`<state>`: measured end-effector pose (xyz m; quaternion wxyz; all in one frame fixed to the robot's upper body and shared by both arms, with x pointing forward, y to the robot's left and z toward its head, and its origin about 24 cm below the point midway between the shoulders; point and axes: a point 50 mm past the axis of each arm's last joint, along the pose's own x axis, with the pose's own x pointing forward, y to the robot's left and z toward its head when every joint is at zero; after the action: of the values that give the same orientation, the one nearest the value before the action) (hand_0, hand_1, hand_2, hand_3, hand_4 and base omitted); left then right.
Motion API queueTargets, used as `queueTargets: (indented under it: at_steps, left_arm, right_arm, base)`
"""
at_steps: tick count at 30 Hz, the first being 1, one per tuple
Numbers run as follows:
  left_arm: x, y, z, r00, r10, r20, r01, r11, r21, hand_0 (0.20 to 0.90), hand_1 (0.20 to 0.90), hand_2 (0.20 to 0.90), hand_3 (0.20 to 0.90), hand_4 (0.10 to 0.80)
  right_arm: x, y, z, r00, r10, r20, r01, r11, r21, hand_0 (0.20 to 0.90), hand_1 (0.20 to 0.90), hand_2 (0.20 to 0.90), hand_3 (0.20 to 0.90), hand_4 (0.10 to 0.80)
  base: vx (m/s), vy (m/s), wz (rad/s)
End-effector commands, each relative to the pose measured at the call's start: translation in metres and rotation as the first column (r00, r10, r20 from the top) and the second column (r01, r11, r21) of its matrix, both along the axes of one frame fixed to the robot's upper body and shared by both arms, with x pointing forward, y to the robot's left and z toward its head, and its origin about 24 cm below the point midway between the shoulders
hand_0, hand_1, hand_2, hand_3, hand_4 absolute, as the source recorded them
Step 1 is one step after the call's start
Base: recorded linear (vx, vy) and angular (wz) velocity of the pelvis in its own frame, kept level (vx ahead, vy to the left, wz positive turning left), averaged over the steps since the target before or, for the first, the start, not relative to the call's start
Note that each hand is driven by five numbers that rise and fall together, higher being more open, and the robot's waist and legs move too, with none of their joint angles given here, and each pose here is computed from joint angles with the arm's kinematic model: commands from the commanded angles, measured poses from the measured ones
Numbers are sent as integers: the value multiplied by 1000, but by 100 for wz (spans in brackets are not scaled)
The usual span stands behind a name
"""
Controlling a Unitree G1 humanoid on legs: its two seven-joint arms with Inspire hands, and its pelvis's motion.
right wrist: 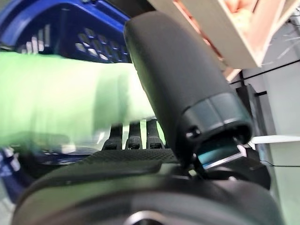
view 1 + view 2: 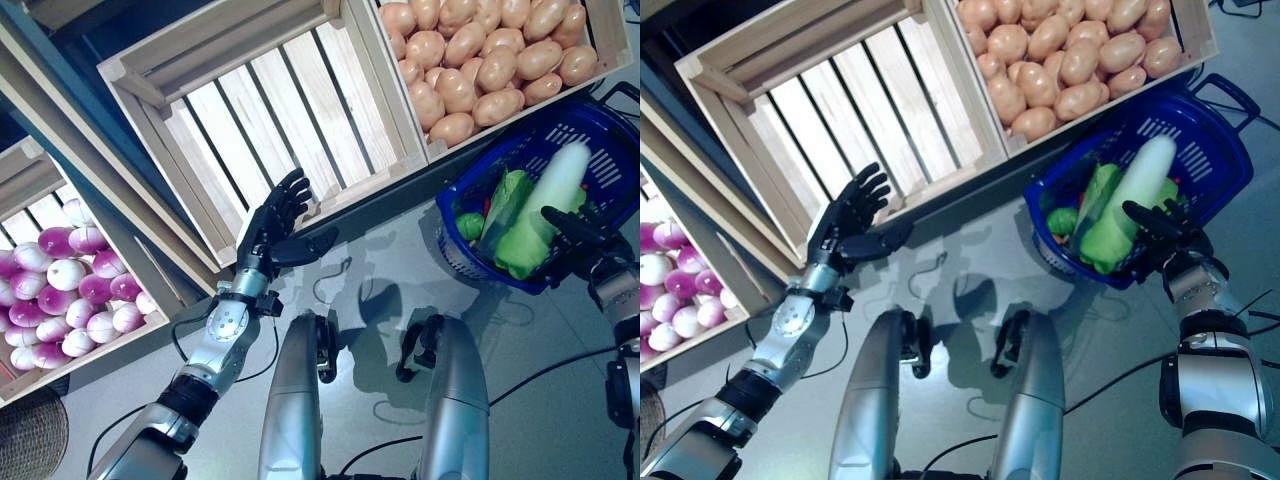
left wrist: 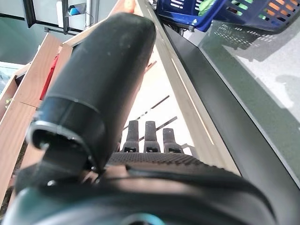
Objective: Put vegetables into the basket
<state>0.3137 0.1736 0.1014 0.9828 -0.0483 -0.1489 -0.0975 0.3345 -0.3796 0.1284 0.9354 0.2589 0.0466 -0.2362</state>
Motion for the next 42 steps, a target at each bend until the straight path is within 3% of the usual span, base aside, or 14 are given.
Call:
queueTargets:
  at_steps: [1, 12, 21, 32, 42]
  left_arm:
    - [-7, 1, 46, 968, -48, 248, 59, 997, -39, 900, 900, 900, 900, 800]
    - [-9, 6, 37, 978, -57, 201, 66, 997, -37, 900, 900, 900, 900, 800]
    - [-17, 12, -7, 999, -23, 36, 24, 999, -41, 900, 900, 900, 900, 800]
    - [-53, 37, -84, 959, 96, -268, -99, 995, 1, 900, 900, 900, 900, 800]
    - [-106, 38, -166, 802, 226, -553, -204, 974, 103, 900, 900, 900, 900, 800]
  right_arm:
    - [-15, -34, 42, 976, -130, 175, 140, 989, -48, 900, 900, 900, 900, 800]
    - [-33, -37, -2, 992, -100, 77, 101, 995, -13, 900, 900, 900, 900, 800]
    - [-45, -2, -79, 998, 18, -55, -13, 995, 102, 900, 900, 900, 900, 800]
    - [-63, 80, -154, 972, 214, -92, -196, 965, 174, 900, 900, 900, 900, 800]
    - [-108, 186, -212, 892, 431, -137, -358, 858, 367, 900, 900, 900, 900, 800]
  base:
    - [83, -12, -9]
    - [93, -4, -3]
    - [159, 8, -6]
    - [124, 59, 0]
    - [54, 49, 0]
